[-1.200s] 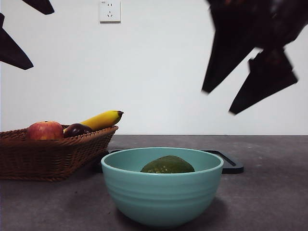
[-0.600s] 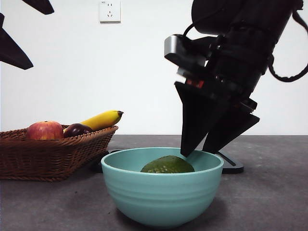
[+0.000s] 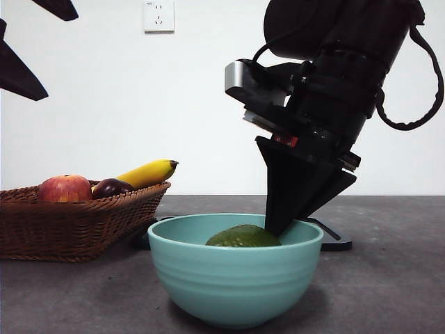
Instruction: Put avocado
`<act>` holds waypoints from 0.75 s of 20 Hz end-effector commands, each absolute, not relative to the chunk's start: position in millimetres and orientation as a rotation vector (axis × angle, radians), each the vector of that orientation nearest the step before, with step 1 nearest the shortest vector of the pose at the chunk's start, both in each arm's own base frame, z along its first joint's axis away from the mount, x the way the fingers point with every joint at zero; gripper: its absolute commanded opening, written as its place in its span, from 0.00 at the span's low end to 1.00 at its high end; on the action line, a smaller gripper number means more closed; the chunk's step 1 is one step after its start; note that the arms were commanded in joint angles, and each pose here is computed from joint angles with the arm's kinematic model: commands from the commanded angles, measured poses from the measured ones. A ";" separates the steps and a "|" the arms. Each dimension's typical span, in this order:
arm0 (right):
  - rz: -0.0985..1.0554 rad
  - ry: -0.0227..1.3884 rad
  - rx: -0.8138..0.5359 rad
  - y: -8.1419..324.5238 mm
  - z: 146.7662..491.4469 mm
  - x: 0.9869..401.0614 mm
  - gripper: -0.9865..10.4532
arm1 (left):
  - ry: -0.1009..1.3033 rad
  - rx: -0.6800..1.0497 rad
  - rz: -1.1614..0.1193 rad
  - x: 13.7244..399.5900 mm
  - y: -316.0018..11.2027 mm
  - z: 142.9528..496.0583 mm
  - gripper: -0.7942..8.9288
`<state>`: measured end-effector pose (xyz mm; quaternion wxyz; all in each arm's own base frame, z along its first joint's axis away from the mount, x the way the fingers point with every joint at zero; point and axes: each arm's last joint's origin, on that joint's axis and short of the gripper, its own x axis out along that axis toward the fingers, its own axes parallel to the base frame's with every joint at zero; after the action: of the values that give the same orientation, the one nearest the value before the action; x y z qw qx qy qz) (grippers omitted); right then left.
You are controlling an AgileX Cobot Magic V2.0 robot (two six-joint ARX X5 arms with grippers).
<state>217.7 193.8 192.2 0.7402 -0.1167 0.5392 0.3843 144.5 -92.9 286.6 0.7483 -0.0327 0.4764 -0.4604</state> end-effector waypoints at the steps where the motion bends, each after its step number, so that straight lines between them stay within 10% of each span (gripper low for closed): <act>1: 0.831 1.193 -0.228 199.0 192.7 219.0 0.10 | 1.030 -0.058 -1.024 145.4 -94.5 287.8 0.46; 15: 0.669 1.069 -0.104 179.1 278.4 308.5 0.10 | 1.031 -0.058 -1.023 145.3 -94.5 287.7 0.46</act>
<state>307.7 172.6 276.6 0.8071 -0.0419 0.5067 0.3001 144.5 -92.9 286.5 0.7483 -0.0327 0.4765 -0.4604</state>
